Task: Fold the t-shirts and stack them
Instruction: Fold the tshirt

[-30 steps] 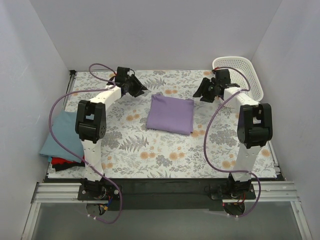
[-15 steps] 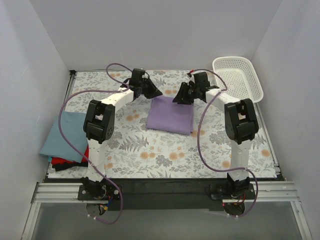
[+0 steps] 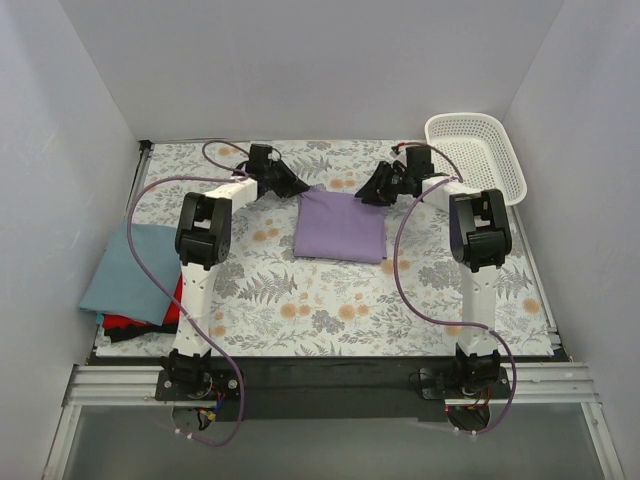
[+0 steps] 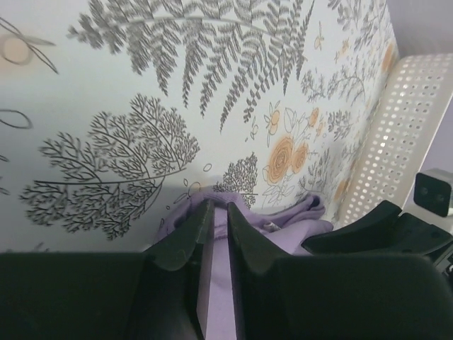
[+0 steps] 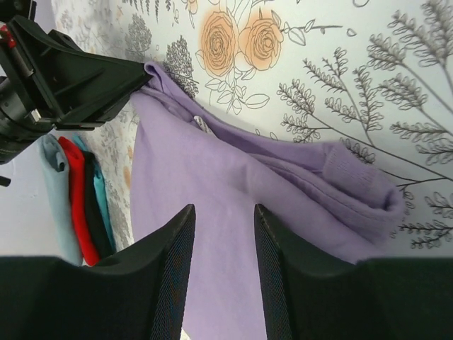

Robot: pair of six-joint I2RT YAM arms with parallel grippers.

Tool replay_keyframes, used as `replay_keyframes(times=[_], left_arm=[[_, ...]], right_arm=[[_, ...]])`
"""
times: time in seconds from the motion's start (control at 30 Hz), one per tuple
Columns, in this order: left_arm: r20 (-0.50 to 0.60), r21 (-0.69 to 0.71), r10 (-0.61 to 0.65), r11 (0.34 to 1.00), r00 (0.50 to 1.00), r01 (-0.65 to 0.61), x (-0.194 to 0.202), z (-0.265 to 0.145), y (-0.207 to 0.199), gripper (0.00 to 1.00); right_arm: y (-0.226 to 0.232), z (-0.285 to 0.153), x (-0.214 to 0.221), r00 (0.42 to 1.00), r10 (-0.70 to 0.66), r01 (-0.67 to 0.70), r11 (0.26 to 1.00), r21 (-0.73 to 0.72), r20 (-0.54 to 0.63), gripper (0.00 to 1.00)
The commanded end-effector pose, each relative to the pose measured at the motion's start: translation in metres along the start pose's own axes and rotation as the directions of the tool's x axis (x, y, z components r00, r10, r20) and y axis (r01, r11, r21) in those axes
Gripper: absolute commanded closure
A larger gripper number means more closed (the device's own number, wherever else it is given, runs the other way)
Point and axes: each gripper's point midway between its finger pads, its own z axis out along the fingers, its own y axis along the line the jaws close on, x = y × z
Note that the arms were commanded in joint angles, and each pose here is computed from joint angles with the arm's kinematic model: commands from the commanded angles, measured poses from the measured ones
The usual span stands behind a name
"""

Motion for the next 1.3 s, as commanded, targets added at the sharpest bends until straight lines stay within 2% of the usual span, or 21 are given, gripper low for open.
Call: replay_keyframes(times=[0.0, 0.17, 0.27, 0.33, 0.57, 0.73, 0.83, 1.0, 1.13, 1.27], left_arm=[[0.049, 0.024, 0.011, 1.0, 0.999, -0.012, -0.025, -0.01, -0.014, 0.86], [0.1, 0.091, 0.084, 0.991, 0.991, -0.093, -0.052, -0.039, -0.048, 0.69], [0.138, 0.046, 0.121, 0.991, 0.983, -0.129, -0.059, -0.06, -0.054, 0.62], [0.137, 0.036, 0.141, 0.988, 0.98, -0.147, -0.052, -0.076, -0.056, 0.61], [0.043, 0.066, 0.141, 0.987, 0.989, -0.143, 0.008, -0.099, -0.045, 0.77], [-0.032, 0.093, 0.132, 0.987, 0.991, -0.128, 0.047, -0.092, -0.041, 0.85], [-0.045, 0.032, 0.092, 0.995, 0.995, -0.09, 0.062, -0.084, -0.023, 0.91], [-0.029, -0.115, -0.031, 0.993, 0.999, 0.027, 0.083, -0.081, 0.023, 0.95], [-0.028, -0.259, -0.107, 0.961, 0.994, 0.096, 0.099, -0.083, 0.062, 0.99], [-0.023, -0.287, -0.13, 0.951, 0.991, 0.118, 0.107, -0.088, 0.074, 0.99]], right_arm=[[0.01, -0.008, -0.013, 1.0, 0.012, -0.01, 0.996, -0.088, 0.021, 0.54], [0.016, -0.019, -0.02, 0.997, 0.079, -0.077, 0.983, -0.169, 0.009, 0.54], [0.019, -0.025, -0.026, 0.996, 0.092, -0.088, 0.979, -0.182, 0.014, 0.54], [0.024, -0.03, -0.03, 0.996, 0.085, -0.078, 0.98, -0.182, 0.031, 0.53], [0.051, -0.031, -0.021, 0.999, 0.026, -0.017, 0.983, -0.183, 0.047, 0.53], [0.07, -0.01, 0.003, 1.0, -0.024, 0.025, 0.982, -0.185, 0.01, 0.53], [0.073, 0.009, 0.018, 0.999, -0.035, 0.03, 0.982, -0.186, -0.027, 0.53], [0.067, 0.037, 0.026, 0.998, -0.022, 0.011, 0.983, -0.181, -0.061, 0.53], [0.057, 0.046, 0.017, 0.998, 0.018, -0.026, 0.986, -0.167, -0.054, 0.54], [0.042, 0.05, 0.006, 0.997, 0.072, -0.077, 0.986, -0.147, -0.04, 0.54]])
